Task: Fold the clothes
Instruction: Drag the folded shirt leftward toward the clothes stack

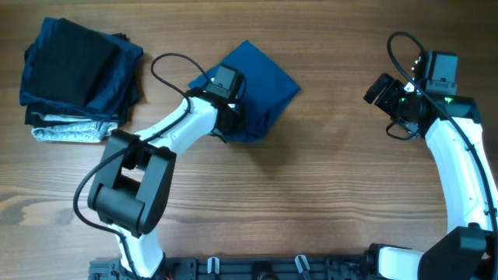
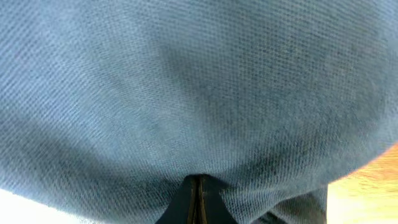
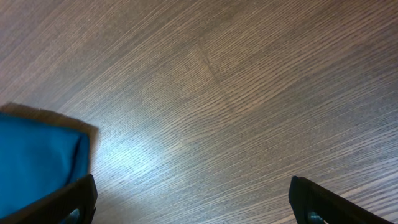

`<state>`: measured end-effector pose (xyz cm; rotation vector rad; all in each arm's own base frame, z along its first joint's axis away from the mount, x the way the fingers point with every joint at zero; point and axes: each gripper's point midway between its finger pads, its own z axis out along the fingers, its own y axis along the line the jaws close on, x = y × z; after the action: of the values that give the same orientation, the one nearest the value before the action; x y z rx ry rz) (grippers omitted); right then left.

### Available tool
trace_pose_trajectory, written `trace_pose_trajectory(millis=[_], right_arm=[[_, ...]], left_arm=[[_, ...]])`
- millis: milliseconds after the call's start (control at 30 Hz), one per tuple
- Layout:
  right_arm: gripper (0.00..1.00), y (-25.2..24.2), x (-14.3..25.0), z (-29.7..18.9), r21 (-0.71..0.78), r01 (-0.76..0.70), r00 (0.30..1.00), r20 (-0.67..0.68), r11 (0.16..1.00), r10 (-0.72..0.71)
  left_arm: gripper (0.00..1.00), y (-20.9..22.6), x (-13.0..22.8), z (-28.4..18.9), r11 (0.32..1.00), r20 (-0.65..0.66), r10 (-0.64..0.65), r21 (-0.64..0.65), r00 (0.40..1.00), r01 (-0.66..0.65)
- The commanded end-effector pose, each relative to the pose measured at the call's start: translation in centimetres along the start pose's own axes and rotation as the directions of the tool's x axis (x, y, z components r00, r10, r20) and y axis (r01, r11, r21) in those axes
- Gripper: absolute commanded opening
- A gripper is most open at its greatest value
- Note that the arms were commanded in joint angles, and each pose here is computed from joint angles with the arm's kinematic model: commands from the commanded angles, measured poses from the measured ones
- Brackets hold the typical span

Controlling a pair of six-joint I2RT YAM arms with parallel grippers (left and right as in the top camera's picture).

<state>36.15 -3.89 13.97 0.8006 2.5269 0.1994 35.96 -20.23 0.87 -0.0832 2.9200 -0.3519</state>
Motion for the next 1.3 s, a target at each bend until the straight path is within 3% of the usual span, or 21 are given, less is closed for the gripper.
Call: trace_pose_trajectory(millis=[0,133,167,233,333,400,500,600,700,833,967,1267], right_arm=[[1.00,0.1,0.1,0.2,-0.008,-0.007,1.000,-0.010,1.000,0.006],[0.99,0.2,0.2,0.2,-0.008,-0.006,1.000,-0.010,1.000,0.006],[1.00,0.1,0.2,0.2,-0.008,-0.007,1.000,-0.010,1.000,0.006],[1.00,0.2,0.2,0.2,-0.008,-0.007,1.000,-0.010,1.000,0.006],[1.00,0.1,0.2,0.2,-0.008,-0.007,1.000,-0.010,1.000,0.007],[1.00,0.1,0.2,0.2,-0.008,-0.007,1.000,-0.010,1.000,0.006],[1.00,0.2,0.2,0.2,-0.008,-0.007,1.000,-0.010,1.000,0.006],[1.00,0.1,0.2,0.2,-0.008,-0.007,1.000,-0.010,1.000,0.007],[1.00,0.1,0.1,0.2,-0.008,-0.006,1.000,-0.010,1.000,0.006],[1.00,0.1,0.2,0.2,-0.008,-0.007,1.000,-0.010,1.000,0.006],[0.99,0.1,0.2,0.2,-0.008,-0.007,1.000,-0.010,1.000,0.007],[1.00,0.2,0.2,0.2,-0.008,-0.007,1.000,-0.010,1.000,0.006]], left_arm=[[0.04,-2.7,5.7,2.5,0.999,-0.150,-0.028,0.023,0.988,0.032],[0.04,-6.8,6.6,2.3,0.992,-0.138,0.052,0.125,0.989,-0.035],[0.08,-7.1,6.0,1.7,0.990,-0.119,0.054,0.133,0.991,-0.038],[0.33,-7.1,3.9,0.0,0.989,-0.074,0.035,0.147,0.997,-0.024],[0.42,-5.6,1.5,-3.8,0.988,-0.018,-0.014,0.157,1.000,0.017],[0.51,-2.6,-0.2,-6.2,0.997,0.056,-0.019,0.072,0.998,0.015],[0.72,-0.6,-1.7,-7.7,0.992,0.112,0.117,0.030,0.987,-0.121],[0.80,2.4,-3.6,-8.0,0.974,0.172,0.202,-0.139,0.964,-0.180],[0.82,2.7,-4.7,-8.1,0.949,0.197,0.296,-0.172,0.935,-0.264],[0.82,4.2,-6.1,-7.4,0.957,0.214,0.264,-0.177,0.941,-0.228],[0.83,4.8,-5.0,-4.3,0.959,0.127,0.262,-0.142,0.957,-0.244],[0.99,6.7,-2.9,1.5,0.959,-0.015,0.251,-0.130,0.968,-0.251]])
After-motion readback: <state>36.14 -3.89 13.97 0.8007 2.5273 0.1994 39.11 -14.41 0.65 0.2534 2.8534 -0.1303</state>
